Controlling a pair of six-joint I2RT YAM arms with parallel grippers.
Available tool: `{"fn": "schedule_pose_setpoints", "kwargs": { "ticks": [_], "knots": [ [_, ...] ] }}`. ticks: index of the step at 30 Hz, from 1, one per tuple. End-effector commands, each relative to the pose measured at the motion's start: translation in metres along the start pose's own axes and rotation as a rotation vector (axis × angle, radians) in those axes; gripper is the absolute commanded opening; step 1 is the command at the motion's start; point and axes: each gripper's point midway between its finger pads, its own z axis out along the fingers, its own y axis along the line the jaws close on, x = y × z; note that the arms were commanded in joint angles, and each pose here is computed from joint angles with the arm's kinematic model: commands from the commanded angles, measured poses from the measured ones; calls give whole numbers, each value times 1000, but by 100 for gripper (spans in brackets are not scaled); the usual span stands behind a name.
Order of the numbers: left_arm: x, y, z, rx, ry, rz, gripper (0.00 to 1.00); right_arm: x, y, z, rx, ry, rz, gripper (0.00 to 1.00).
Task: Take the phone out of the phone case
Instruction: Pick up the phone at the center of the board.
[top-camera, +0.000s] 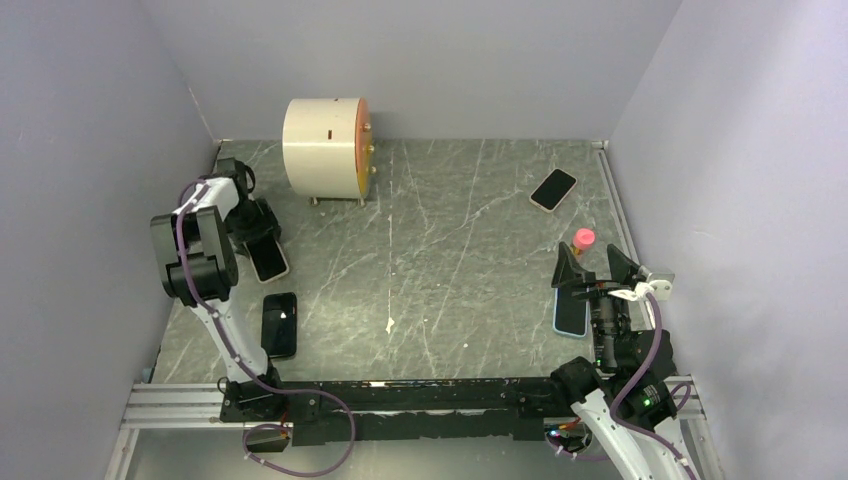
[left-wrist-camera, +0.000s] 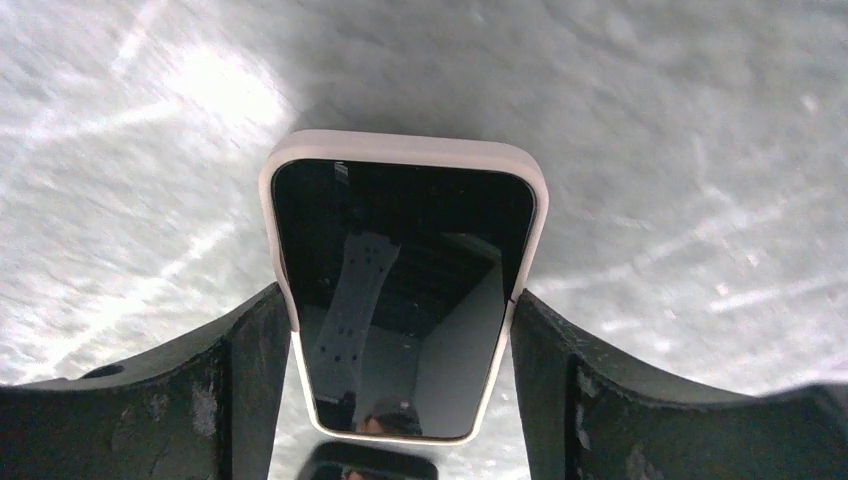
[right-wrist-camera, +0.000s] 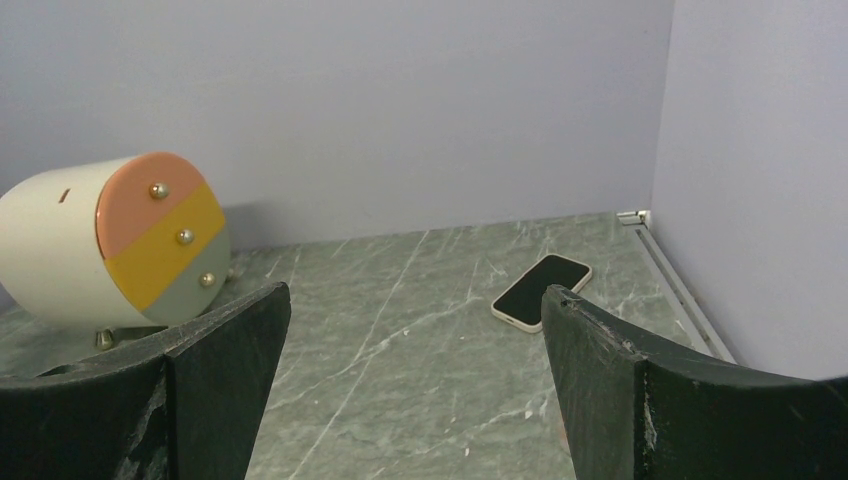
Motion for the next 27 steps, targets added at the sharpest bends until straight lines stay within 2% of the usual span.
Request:
{"fn": "schedule_pose_setpoints", "kwargs": {
  "ticks": [1,4,9,15,19,23,27],
  "knots": [
    [4,-33,-51,112,-60,-22,21,-46,-10,-24,-10,-160,71,99],
    [15,-56,-73,219,-91,-28,22,-47,-10,-26,-4,-129,94,99],
    [30,-95,-95,439,-131,-86,21,-37,0,-24,-17,23,160,99],
    [49,-126,-121,621,-182,-80,18,25,34,-11,-85,420,110,99],
    [68,-146,-137,766,-196,-69,17,67,55,-12,-112,657,140,99],
    [88,-160,-150,902,-206,-65,17,88,68,-11,-148,692,188,99],
    [108,-172,-156,981,-204,-37,16,107,109,-34,-438,712,242,99]
  ]
}}
